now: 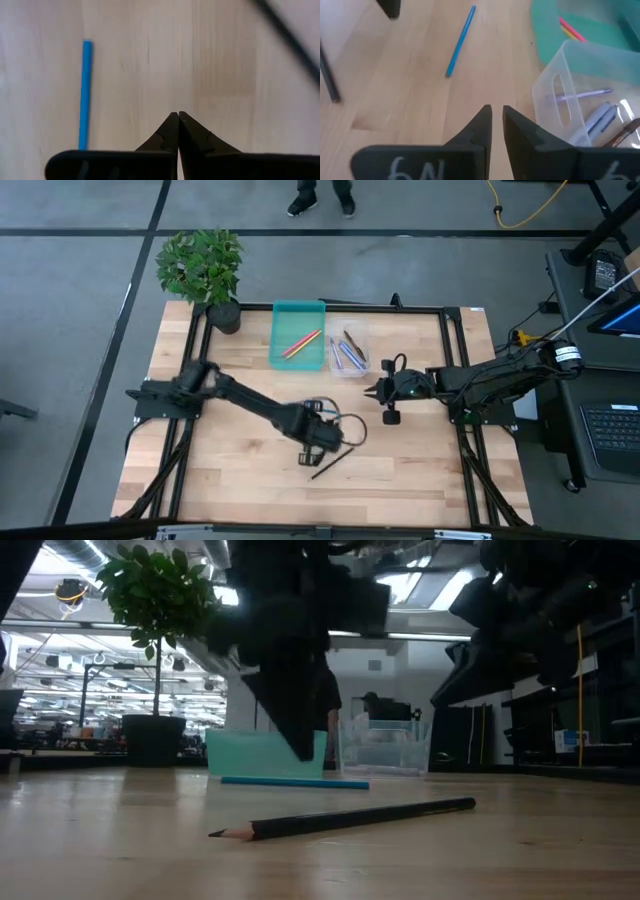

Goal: Sort pens & pencils
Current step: Put the blue pencil into the blue bin

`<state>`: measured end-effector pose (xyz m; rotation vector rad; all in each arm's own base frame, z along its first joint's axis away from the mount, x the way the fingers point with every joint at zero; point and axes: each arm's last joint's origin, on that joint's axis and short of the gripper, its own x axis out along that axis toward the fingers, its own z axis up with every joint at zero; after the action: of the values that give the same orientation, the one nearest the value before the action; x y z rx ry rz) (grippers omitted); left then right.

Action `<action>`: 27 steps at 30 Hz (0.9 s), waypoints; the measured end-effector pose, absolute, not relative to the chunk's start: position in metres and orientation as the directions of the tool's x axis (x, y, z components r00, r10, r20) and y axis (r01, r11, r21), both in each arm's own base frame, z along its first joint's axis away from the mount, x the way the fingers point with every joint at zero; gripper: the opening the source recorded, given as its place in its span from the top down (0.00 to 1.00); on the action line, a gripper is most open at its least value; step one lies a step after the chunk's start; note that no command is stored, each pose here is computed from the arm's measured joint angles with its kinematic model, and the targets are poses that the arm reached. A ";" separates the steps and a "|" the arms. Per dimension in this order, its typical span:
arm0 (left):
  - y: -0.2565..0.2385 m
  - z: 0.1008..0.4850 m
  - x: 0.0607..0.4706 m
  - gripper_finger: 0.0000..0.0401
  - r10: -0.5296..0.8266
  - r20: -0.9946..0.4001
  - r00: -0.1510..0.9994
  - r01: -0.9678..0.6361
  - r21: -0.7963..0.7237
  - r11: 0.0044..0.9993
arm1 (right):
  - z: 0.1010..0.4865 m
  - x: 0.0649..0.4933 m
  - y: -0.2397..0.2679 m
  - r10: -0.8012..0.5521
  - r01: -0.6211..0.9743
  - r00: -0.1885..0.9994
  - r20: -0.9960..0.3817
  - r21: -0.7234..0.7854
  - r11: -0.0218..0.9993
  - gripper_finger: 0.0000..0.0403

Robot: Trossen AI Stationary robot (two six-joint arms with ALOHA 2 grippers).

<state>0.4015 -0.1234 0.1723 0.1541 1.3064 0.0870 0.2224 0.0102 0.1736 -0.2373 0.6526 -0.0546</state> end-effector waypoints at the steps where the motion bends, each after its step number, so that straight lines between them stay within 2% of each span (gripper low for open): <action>1: -0.120 0.175 0.397 1.00 0.119 -0.948 0.296 0.030 0.134 0.990 | 0.173 0.222 0.010 -0.125 -0.026 0.788 -0.603 -0.236 0.971 0.88; 5: -0.104 0.190 0.370 1.00 0.009 -0.900 0.435 0.025 0.022 0.999 | 0.170 0.220 0.010 -0.127 -0.032 0.769 -0.627 -0.236 0.971 0.88; 11: -0.074 0.198 0.332 1.00 -0.017 -0.846 0.533 -0.067 -0.062 0.996 | 0.171 0.220 0.010 -0.128 -0.032 0.770 -0.625 -0.238 0.971 0.88; 15: -0.056 0.192 0.326 1.00 0.002 -0.862 0.507 -0.092 -0.051 0.994 | 0.171 0.220 0.010 -0.128 -0.030 0.773 -0.622 -0.237 0.971 0.88; 20: -0.035 0.183 0.327 1.00 -0.016 -0.886 0.464 -0.040 -0.039 0.998 | 0.171 0.221 0.010 -0.128 -0.026 0.777 -0.616 -0.236 0.971 0.88; 27: -0.019 0.187 0.334 1.00 0.057 -0.851 0.523 -0.117 -0.005 0.993 | 0.172 0.221 0.010 -0.133 -0.004 0.784 -0.607 -0.219 0.976 0.88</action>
<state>0.3343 -0.0193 0.1870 -0.0643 1.0155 0.1047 0.2215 0.0098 0.1722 -0.2138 0.6681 -0.0707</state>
